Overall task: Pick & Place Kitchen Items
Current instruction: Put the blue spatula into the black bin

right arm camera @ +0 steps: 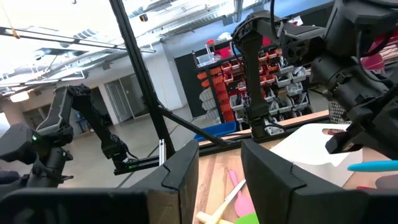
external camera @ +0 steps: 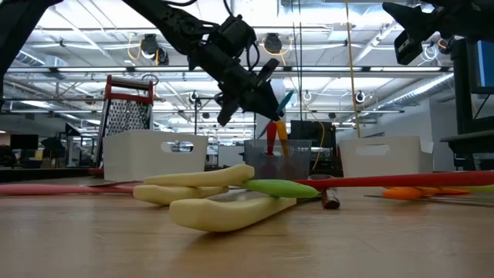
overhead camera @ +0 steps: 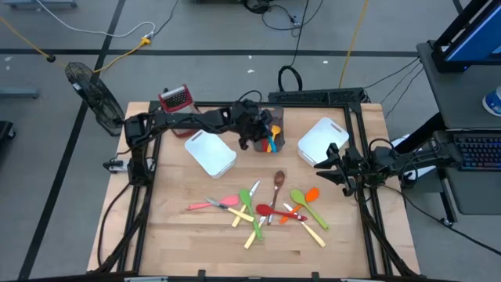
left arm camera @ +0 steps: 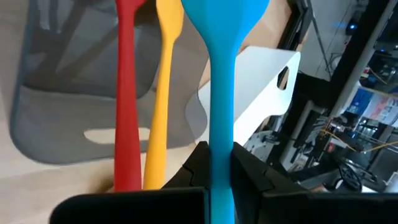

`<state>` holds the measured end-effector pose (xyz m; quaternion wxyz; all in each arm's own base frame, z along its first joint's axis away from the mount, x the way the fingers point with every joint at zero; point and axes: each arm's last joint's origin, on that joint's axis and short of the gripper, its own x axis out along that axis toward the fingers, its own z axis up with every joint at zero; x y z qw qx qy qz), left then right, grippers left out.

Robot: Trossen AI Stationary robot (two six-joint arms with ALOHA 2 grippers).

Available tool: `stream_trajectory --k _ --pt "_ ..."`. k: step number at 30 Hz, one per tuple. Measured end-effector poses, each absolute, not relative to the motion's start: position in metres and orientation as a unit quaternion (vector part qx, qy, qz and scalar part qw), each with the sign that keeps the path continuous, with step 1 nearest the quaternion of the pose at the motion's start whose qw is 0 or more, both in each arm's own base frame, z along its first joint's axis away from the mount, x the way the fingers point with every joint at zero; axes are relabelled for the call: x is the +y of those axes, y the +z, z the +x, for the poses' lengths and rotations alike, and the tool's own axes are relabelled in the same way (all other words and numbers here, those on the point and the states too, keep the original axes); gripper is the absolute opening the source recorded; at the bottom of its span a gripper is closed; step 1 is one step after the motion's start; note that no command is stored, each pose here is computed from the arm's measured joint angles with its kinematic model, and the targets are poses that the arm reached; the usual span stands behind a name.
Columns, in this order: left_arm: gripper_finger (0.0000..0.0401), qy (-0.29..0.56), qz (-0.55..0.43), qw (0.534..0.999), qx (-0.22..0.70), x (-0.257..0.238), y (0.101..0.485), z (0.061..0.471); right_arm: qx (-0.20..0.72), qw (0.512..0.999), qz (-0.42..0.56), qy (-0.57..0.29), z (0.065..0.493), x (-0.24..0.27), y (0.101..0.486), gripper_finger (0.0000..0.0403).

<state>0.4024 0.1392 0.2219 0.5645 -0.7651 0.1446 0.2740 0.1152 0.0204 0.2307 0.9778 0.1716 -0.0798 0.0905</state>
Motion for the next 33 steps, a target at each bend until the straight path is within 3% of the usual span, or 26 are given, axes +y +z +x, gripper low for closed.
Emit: stream_trajectory --k 11,22,33 --pt "0.0021 0.289 -0.761 0.549 0.19 0.133 0.213 0.4 -0.08 0.978 0.172 0.09 0.115 0.02 0.231 0.0114" --pt "0.0024 0.301 -0.76 0.553 0.162 0.143 0.214 0.398 -0.08 0.978 0.172 0.09 0.115 0.02 0.231 0.0114" --pt "0.0097 0.311 -0.757 0.555 0.151 0.149 0.214 0.396 -0.08 0.978 0.172 0.09 0.115 0.02 0.231 0.0114"
